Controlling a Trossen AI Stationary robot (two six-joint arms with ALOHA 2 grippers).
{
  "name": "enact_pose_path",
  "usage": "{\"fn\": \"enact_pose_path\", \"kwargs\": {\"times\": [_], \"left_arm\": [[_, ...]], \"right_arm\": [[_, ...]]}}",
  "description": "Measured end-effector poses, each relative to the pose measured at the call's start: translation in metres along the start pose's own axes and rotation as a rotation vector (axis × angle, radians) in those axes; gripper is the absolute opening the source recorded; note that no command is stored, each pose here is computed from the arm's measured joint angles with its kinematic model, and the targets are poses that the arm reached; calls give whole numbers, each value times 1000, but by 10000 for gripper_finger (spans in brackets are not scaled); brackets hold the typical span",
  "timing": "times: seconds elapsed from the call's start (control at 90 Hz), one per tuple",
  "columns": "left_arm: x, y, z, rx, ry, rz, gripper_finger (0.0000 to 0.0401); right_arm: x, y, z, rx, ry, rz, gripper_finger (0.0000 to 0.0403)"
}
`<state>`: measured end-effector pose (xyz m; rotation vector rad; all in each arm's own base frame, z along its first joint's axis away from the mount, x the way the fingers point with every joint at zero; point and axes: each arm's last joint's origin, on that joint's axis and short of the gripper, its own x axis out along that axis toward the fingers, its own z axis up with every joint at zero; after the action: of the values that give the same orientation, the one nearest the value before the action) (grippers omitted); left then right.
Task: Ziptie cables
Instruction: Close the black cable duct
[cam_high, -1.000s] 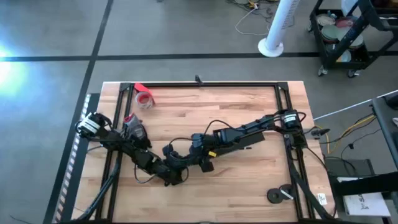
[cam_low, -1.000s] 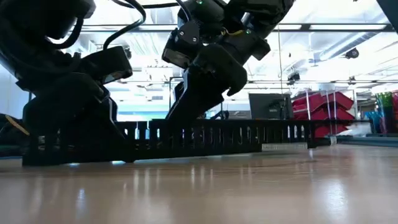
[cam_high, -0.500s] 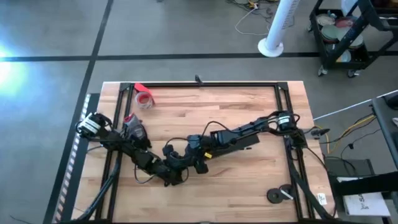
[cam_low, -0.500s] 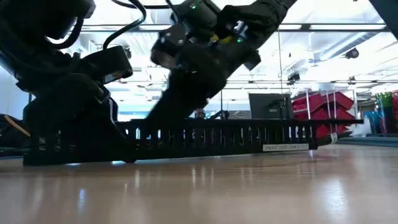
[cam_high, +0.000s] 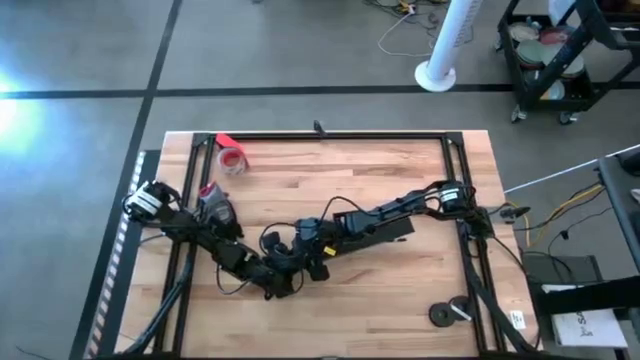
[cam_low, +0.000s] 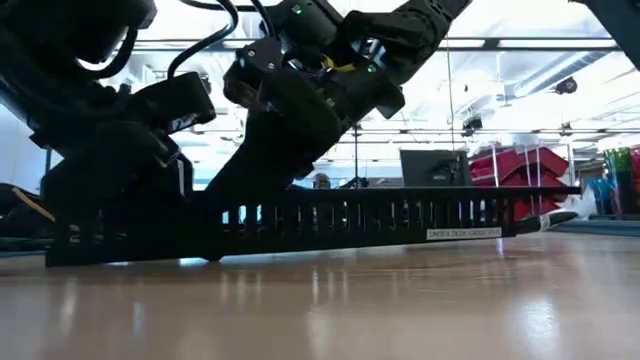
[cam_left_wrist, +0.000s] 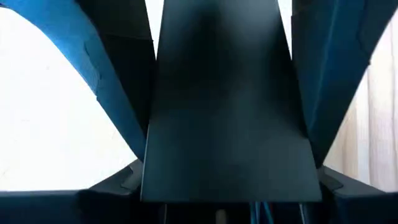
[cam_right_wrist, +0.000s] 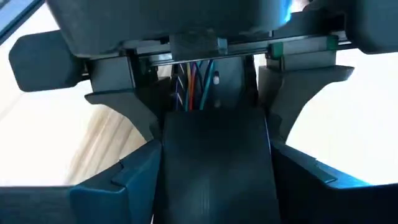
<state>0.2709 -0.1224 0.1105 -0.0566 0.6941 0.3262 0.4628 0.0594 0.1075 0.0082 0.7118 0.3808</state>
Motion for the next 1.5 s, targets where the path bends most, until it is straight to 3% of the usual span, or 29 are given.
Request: {"fn": "enact_pose_path", "kwargs": {"times": [0.422, 0.689, 0.989, 1.167, 1.333, 1.5], "left_arm": [[-10, 3, 9, 15, 8, -30, 268], [-28, 6, 14, 36, 28, -48, 264], [-33, 6, 14, 30, 60, -78, 297], [-64, 7, 21, -54, 160, -90, 298], [-90, -2, 10, -68, 119, -69, 292], [-87, -11, -10, -44, 142, -46, 295]], "right_arm": [[-12, 3, 5, -59, 63, -12, 283], [-22, 3, 11, -86, 73, -18, 319], [-23, 0, 8, -75, 92, -24, 333], [-24, 0, 4, -65, 129, -24, 334], [-24, -1, 5, -67, 123, -28, 333], [-24, -1, 5, -68, 118, -29, 334]]}}
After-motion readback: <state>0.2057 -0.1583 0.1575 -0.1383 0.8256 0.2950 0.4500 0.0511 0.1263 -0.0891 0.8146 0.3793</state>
